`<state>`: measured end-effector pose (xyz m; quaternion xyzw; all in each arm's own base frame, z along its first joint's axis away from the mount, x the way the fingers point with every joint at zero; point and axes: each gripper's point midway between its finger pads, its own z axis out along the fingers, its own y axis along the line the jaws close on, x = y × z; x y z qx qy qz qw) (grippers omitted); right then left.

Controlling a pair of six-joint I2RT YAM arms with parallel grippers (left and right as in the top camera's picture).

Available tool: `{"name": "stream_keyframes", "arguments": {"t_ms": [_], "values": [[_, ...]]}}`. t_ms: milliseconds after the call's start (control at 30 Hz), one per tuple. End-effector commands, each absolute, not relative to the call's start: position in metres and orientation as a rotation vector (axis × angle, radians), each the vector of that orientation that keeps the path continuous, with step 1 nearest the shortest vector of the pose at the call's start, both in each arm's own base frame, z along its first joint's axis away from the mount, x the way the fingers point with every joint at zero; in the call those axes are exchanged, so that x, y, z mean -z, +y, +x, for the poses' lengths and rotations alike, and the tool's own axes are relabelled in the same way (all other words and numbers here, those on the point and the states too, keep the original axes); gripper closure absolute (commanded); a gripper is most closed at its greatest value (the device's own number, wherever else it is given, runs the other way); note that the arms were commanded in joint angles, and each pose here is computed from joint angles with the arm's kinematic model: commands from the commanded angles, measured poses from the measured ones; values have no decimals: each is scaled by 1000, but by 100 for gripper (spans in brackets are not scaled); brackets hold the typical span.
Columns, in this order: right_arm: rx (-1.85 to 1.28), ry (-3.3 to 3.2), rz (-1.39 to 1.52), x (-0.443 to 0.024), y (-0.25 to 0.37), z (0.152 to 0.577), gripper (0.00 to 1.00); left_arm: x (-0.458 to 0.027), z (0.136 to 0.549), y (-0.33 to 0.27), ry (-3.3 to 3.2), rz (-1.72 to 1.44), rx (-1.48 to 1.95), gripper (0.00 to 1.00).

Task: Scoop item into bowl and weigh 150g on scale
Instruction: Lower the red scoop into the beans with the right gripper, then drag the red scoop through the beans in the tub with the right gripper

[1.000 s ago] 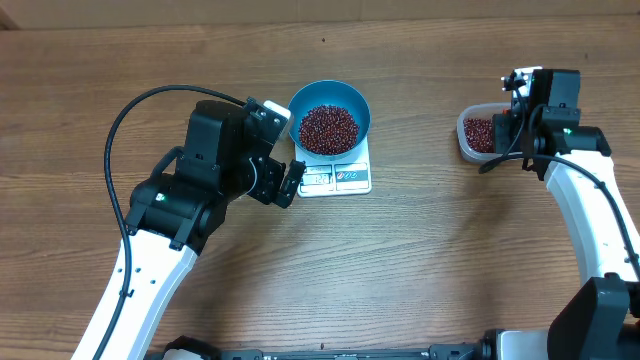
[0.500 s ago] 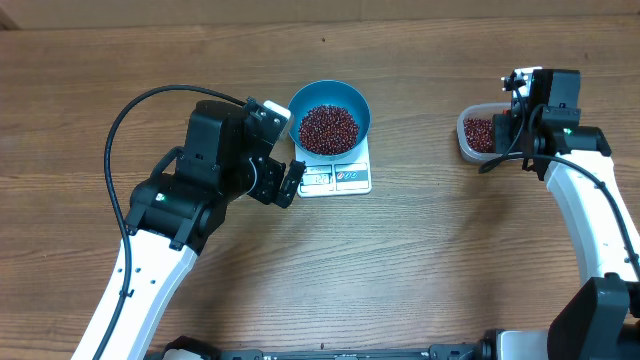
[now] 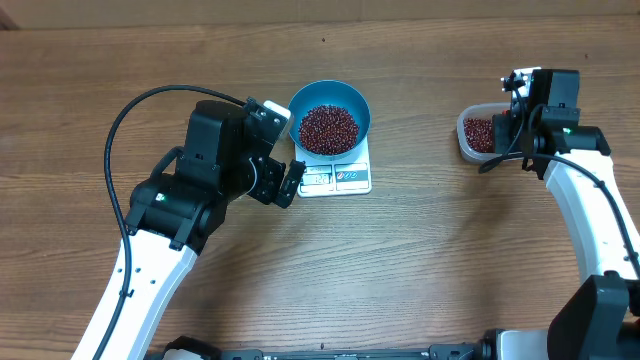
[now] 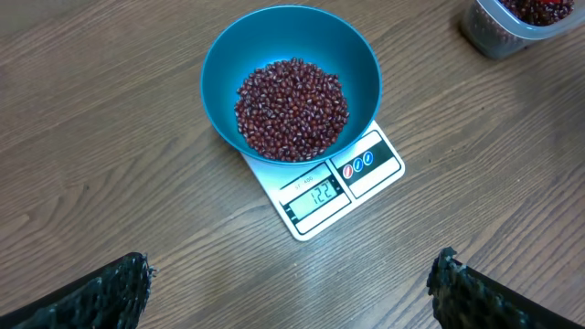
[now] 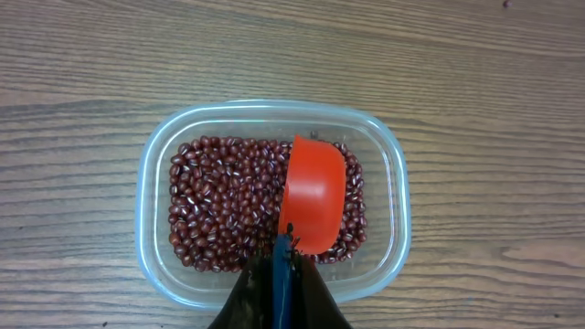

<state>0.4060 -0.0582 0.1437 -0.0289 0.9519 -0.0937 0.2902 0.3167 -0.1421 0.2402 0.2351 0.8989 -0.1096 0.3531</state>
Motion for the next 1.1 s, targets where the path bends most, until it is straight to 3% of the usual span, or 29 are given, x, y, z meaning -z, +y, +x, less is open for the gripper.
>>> {"name": "stream_keyframes", "arguments": {"t_ms": [0, 867, 1067], "values": [[229, 2545, -73, -140, -57, 408, 96, -245, 314, -145, 2311, 609, 306, 1], [217, 2553, -77, -138, -56, 407, 96, -245, 314, -145, 2311, 608, 306, 0], [164, 2612, -95, -118, -50, 405, 96, -245, 314, -145, 2311, 608, 306, 0]]}}
